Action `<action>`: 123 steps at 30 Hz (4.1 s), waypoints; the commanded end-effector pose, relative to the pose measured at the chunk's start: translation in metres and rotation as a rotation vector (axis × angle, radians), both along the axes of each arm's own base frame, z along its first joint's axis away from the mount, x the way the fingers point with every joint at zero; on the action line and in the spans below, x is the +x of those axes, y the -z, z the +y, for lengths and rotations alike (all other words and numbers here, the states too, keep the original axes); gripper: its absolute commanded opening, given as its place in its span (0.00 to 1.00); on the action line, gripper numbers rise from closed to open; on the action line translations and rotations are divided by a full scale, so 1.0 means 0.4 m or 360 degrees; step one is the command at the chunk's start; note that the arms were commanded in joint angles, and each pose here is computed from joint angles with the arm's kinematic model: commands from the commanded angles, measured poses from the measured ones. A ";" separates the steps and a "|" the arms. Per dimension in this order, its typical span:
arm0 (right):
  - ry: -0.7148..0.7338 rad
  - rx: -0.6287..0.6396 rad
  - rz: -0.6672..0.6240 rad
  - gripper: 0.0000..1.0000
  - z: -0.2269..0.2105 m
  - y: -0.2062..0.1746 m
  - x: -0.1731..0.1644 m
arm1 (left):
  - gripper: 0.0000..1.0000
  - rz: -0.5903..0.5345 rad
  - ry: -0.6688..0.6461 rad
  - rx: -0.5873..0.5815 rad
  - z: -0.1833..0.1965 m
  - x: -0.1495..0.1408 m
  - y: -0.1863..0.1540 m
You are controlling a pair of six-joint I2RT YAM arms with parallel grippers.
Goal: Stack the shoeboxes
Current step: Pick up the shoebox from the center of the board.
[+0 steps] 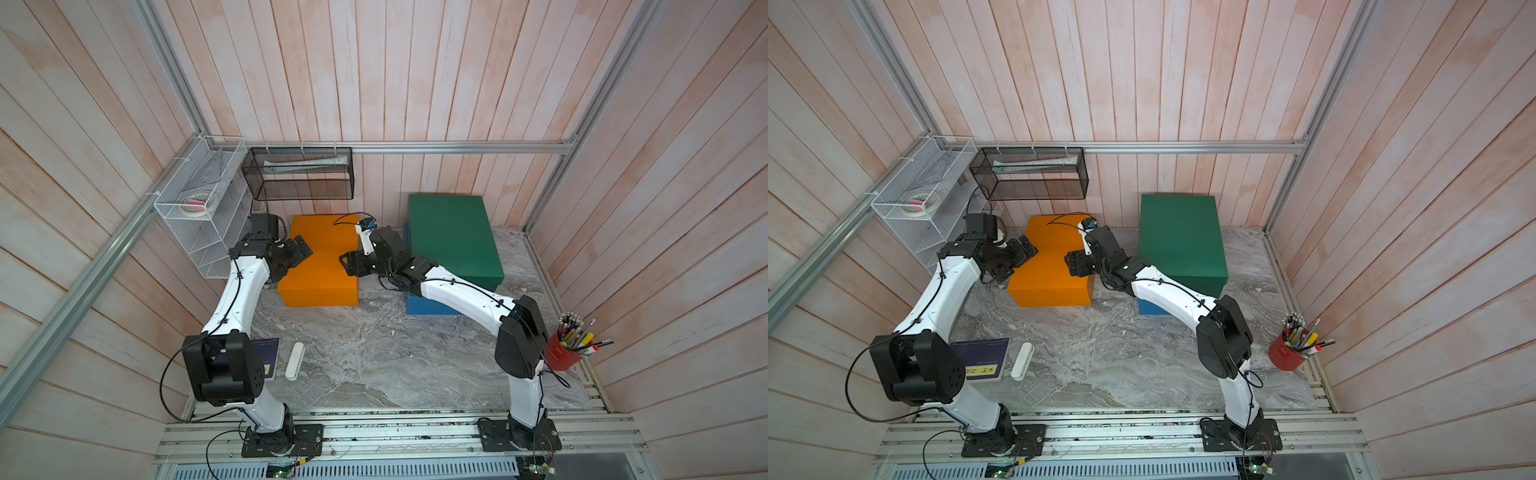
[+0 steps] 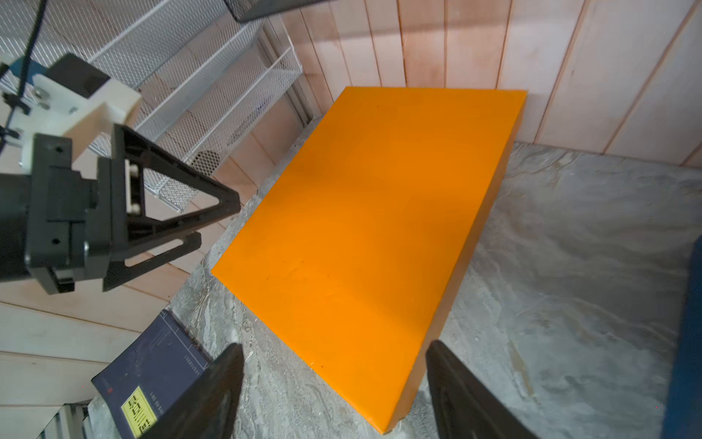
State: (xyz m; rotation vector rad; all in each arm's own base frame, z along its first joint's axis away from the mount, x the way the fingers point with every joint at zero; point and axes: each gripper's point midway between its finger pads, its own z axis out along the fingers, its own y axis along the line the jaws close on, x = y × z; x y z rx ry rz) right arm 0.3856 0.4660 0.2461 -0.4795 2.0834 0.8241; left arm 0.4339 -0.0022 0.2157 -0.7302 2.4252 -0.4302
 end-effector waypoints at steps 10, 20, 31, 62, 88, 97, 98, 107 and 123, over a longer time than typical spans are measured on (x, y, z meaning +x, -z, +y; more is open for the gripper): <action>0.0075 0.0018 0.0207 0.77 0.049 0.111 -0.018 | 1.00 0.0114 -0.0121 0.0143 0.084 -0.014 0.052; 0.0191 0.0053 0.0390 0.78 0.007 0.221 0.020 | 1.00 0.0154 -0.0150 0.0043 0.114 0.005 0.140; 0.0210 0.0047 0.0516 0.78 0.012 0.307 0.046 | 1.00 0.0206 -0.0177 -0.0034 0.133 0.025 0.224; 0.0222 -0.0084 0.0661 0.78 0.033 0.448 0.024 | 1.00 0.0167 -0.0108 -0.0302 0.096 0.006 0.301; 0.0133 -0.0073 0.0740 0.83 0.089 0.476 0.032 | 1.00 0.0201 -0.0083 -0.0401 0.068 -0.003 0.330; 0.0069 0.0001 0.0651 0.82 0.119 0.378 0.017 | 1.00 0.0060 -0.0027 -0.0472 0.028 -0.009 0.229; 0.0068 0.0009 0.0644 0.82 0.118 0.368 0.018 | 1.00 0.0041 -0.0026 -0.0472 0.027 -0.009 0.214; 0.0032 0.0036 0.0515 0.80 0.117 0.264 0.000 | 1.00 -0.0109 -0.0014 -0.0463 0.019 -0.029 0.091; -0.0014 0.0029 0.0520 0.80 0.111 0.256 -0.050 | 1.00 -0.0009 -0.0046 -0.0403 0.027 -0.075 0.141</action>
